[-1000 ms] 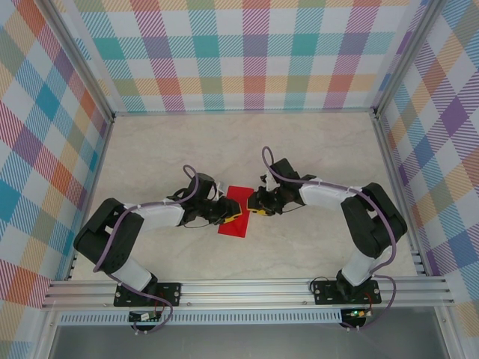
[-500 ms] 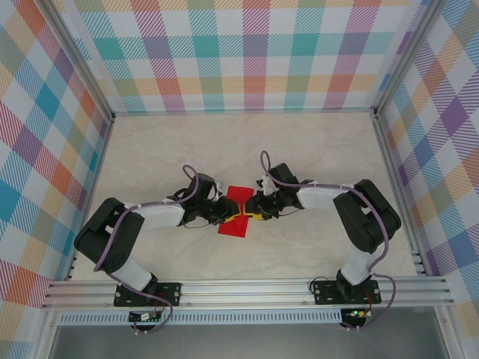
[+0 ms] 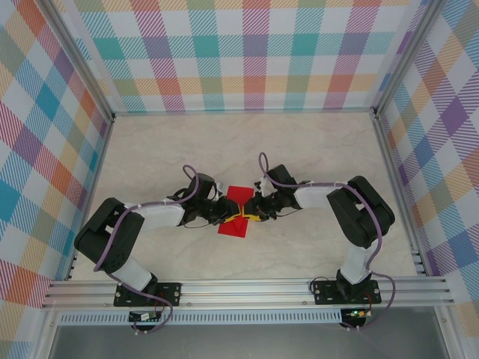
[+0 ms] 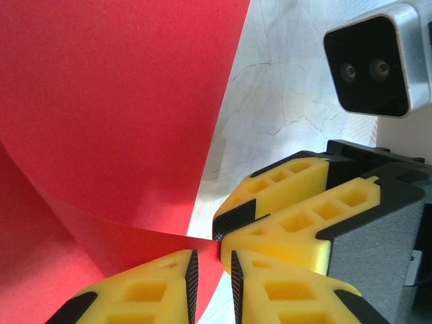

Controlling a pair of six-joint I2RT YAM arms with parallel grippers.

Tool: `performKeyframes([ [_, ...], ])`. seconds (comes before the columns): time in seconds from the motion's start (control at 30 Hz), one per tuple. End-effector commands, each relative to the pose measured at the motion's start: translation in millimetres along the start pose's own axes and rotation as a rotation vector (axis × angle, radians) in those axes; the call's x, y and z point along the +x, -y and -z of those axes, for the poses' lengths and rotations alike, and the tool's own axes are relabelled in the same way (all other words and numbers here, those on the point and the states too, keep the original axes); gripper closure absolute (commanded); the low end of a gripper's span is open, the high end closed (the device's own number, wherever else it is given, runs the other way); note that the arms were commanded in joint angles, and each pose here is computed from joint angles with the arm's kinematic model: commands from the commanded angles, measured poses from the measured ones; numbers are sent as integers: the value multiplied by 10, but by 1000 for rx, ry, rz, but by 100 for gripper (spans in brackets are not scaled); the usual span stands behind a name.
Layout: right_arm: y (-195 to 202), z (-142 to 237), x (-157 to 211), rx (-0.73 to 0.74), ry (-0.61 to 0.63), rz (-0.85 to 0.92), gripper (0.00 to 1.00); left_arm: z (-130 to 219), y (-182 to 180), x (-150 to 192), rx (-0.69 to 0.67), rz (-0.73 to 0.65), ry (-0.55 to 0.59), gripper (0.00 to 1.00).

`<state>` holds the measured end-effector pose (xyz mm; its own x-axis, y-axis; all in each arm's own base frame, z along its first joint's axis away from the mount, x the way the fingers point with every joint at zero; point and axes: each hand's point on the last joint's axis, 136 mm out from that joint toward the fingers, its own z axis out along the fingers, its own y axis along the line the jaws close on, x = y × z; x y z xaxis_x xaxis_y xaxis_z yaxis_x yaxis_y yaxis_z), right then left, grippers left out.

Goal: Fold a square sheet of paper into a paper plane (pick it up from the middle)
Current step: Fold the triangle a second time at the center of the table.

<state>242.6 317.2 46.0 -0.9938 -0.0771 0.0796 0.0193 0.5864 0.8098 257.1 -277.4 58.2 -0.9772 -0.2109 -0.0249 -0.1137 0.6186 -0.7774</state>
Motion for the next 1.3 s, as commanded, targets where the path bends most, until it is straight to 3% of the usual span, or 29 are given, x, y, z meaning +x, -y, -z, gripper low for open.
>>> performKeyframes([
  [0.0,-113,-36,-1,-53,-20,19,78,-19,70,25,3,-13,-10,78],
  [0.47,82,-40,-32,41,13,14,92,23,164,24,30,-26,-8,78],
  [1.27,274,-45,-191,171,49,66,93,-141,175,108,35,-48,-74,78],
])
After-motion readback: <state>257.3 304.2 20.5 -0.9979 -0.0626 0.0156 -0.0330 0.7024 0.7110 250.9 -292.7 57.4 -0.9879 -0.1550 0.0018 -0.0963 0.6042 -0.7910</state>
